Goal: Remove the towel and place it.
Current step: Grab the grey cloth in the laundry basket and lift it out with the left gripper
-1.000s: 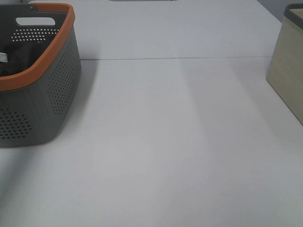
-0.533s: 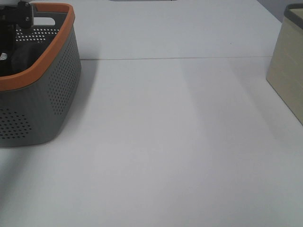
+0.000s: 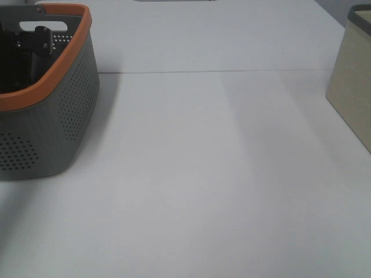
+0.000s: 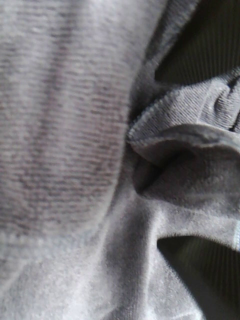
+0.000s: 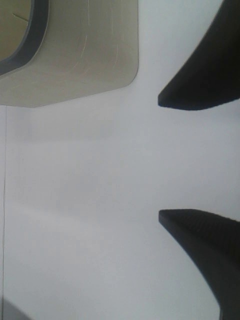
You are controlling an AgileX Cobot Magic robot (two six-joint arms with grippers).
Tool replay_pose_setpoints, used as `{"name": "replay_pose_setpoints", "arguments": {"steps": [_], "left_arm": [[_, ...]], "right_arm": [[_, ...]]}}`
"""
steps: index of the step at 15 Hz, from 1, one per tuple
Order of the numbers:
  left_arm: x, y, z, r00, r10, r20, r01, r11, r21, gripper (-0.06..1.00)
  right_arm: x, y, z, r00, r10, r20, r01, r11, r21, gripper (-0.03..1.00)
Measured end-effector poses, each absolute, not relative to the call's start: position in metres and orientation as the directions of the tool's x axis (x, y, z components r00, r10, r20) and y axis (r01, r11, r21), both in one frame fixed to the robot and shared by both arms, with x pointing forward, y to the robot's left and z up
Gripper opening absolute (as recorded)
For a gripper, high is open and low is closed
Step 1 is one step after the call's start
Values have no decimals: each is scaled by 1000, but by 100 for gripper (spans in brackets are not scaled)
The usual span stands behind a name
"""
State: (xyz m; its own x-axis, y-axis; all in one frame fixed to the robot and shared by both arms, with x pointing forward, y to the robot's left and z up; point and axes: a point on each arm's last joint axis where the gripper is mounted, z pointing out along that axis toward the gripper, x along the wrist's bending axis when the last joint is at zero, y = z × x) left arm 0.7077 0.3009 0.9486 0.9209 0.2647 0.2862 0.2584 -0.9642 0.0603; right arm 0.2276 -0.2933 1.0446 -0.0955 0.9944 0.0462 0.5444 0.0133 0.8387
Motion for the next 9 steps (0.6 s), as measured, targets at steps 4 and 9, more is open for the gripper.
{"name": "replay_pose_setpoints", "arguments": {"steps": [4,9], "left_arm": [[708,301,949,915,284,286,277,-959,67,23],[708,300,949,891,358,280,345,-934,95,16]], "right_arm": [[228,-293,1045,-96,994,46,544,13,839,52],[228,-293,1045,-96,994,46,544,13,839,52]]}}
